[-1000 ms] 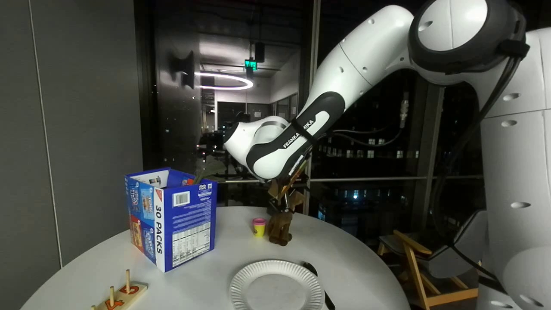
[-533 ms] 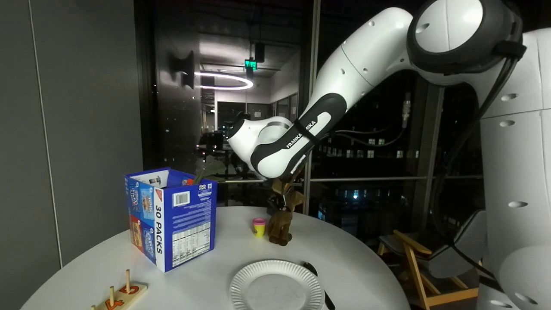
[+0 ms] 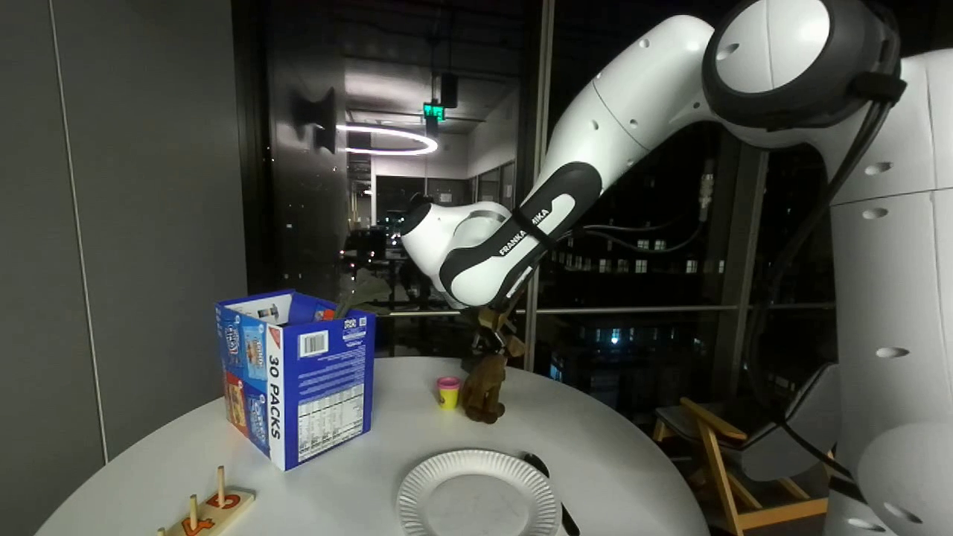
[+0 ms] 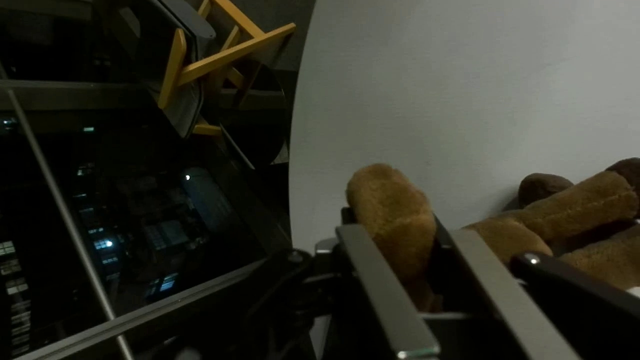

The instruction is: Remove the toy vegetable from the white plate, put it in the blue box, pick up the toy moose and put it on the plate

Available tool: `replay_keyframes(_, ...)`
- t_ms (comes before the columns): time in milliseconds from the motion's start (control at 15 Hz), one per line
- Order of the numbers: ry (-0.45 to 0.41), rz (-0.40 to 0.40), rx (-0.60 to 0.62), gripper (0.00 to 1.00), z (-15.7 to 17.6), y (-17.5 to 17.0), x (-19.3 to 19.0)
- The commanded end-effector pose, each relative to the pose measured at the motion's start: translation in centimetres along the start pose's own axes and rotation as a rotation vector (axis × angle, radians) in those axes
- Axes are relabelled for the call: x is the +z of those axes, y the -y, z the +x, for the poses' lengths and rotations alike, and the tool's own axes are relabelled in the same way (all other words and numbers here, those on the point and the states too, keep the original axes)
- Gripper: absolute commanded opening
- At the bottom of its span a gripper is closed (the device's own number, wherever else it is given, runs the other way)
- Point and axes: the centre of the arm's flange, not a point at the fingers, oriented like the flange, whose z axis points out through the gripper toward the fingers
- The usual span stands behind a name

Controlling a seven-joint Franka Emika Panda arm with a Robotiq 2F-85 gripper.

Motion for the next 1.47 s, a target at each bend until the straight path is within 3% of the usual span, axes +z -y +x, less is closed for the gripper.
replay_keyframes(0,-0.018,0.0,0.013,0.15,-1.0,-1.4,-1.8)
replay_keyframes(333,-0.058,-0.047,0.122,0.17,-4.7,-3.8,-5.9)
replay_keyframes(533,-0.101,-0.034,0.148,0.17,-7.1,-4.7,-8.1)
replay_keyframes(1067,-0.257,0.162,-0.183,0.18,-12.6,-3.5,-11.9)
replay_keyframes(1400,-0.307,0.221,-0.435,0.2,-16.9,-1.6,-13.0)
